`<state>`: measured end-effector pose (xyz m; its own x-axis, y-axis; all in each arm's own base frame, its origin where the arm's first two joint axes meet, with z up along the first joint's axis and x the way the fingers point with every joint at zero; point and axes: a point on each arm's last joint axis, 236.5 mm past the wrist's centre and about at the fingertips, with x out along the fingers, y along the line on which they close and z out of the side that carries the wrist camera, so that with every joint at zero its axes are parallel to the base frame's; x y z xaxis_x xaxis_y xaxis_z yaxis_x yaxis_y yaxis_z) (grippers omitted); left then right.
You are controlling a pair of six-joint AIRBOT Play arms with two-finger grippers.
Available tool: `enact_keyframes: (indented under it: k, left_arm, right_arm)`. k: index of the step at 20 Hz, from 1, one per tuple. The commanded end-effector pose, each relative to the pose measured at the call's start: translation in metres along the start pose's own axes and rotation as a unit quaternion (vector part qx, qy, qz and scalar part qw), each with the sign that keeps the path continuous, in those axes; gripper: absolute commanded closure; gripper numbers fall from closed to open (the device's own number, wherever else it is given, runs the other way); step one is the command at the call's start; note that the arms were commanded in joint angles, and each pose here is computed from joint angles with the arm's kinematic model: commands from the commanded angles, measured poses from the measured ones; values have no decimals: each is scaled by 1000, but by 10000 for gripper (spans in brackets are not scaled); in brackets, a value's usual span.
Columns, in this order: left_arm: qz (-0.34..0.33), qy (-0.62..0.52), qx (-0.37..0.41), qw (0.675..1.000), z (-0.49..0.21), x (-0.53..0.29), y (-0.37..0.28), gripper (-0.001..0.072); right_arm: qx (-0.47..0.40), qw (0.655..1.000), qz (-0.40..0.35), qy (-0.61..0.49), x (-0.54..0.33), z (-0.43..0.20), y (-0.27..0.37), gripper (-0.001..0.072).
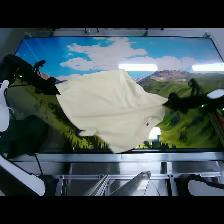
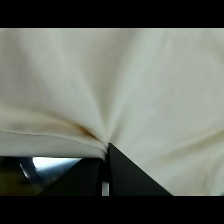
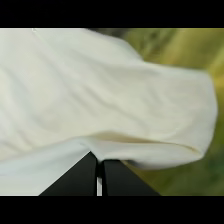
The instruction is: Fold the shirts.
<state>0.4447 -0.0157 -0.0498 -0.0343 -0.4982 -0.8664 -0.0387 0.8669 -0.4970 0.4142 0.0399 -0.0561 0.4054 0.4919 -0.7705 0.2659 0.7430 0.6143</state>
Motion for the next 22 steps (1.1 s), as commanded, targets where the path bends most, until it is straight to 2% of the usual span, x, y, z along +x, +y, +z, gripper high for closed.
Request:
enact_keyframes:
  k: [1, 4, 6, 8, 9, 10, 11, 12, 14, 17, 19, 22]
  left_arm:
    - [-38, 55, -23, 998, -100, 8, -40, 691]
    - [-33, 43, -54, 997, -177, 54, -49, 691]
    - [-76, 15, -96, 992, -199, 80, -66, 691]
    - [-84, -8, -100, 991, -206, 90, -69, 691]
    - [-77, -22, -94, 992, -204, 87, -67, 692]
    - [-77, -41, -90, 992, -195, 77, -68, 691]
    - [-75, -62, -82, 992, -185, 63, -67, 676]
    - [-64, -80, -71, 992, -176, 45, -63, 425]
    - [-18, -114, -57, 992, -160, 4, -39, -13]
    - [38, -142, -93, 985, -156, -45, 10, 5]
    - [24, -148, -150, 977, -157, -48, 35, 6]
    - [-1, -98, -201, 975, -167, -19, 66, 16]
  right_arm:
    - [-29, 999, 26, -9, 6, 81, 15, 687]
    - [-33, 996, 84, 0, 55, 109, 49, 687]
    - [-45, 994, 99, 2, 81, 117, 64, 687]
    - [-59, 993, 105, 6, 91, 120, 74, 686]
    - [-62, 992, 106, 3, 88, 122, 77, 609]
    - [-67, 992, 109, 4, 79, 123, 79, 472]
    - [-72, 991, 108, 14, 65, 122, 76, 435]
    - [-76, 991, 103, 30, 45, 118, 68, 433]
    - [-66, 991, 80, 82, 3, 100, 41, 425]
    - [-24, 990, 18, 141, -50, 58, -5, 428]
    - [-2, 991, -16, 136, -66, 25, -25, 428]
    - [16, 994, -26, 104, -69, -20, -34, 428]
